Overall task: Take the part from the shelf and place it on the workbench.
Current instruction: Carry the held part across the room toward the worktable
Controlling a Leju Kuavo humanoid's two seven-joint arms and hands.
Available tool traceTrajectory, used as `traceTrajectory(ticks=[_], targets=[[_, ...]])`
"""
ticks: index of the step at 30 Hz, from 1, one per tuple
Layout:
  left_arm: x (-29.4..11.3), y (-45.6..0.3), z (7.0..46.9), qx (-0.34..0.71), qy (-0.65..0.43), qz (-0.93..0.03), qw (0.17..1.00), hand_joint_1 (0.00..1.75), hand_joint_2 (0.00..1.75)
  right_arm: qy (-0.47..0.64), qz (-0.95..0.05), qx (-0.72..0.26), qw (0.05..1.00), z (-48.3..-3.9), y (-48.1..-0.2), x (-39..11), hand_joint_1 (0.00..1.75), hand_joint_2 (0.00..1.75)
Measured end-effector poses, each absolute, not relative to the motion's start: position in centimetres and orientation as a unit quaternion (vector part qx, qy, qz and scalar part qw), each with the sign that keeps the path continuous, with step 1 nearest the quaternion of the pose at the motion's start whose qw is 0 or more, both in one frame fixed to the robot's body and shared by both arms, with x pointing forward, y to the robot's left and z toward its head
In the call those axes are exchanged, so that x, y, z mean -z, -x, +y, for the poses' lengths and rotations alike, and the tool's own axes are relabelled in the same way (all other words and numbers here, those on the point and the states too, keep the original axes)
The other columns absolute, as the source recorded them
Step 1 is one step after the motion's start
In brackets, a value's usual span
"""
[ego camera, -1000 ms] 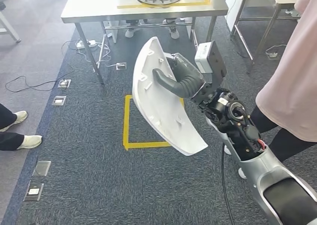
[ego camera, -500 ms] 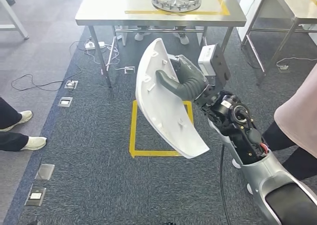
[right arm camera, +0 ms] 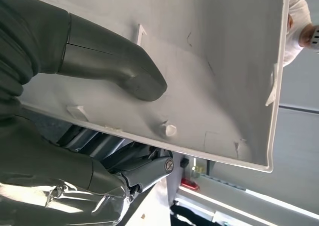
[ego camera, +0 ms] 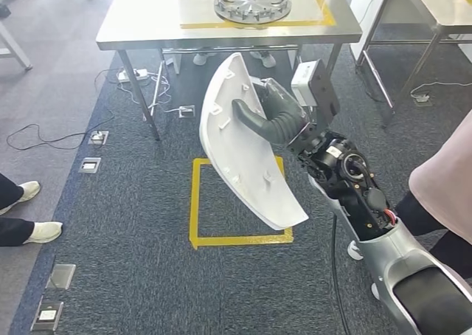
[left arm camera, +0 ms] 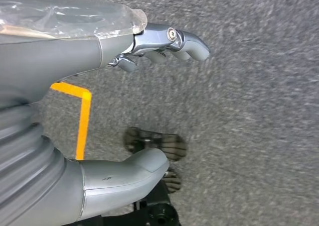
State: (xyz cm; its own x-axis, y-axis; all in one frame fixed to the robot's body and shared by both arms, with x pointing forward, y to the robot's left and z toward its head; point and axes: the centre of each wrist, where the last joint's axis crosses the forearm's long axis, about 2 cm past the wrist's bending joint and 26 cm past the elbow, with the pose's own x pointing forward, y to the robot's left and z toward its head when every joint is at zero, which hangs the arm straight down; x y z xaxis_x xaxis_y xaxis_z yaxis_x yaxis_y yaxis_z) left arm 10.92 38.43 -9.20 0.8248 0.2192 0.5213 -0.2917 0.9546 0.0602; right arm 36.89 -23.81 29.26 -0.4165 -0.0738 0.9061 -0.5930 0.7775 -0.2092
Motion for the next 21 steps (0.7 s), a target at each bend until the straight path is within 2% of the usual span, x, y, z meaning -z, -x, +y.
traceTrajectory(ticks=[21], targets=[[9.14, -11.43, 38.04, -0.121, -0.065, -0.265, 0.954, 0.0, 1.75, -0.196, -0.803, -0.242, 0.508, -24.35, -36.88, -29.19, 1.75, 1.75]])
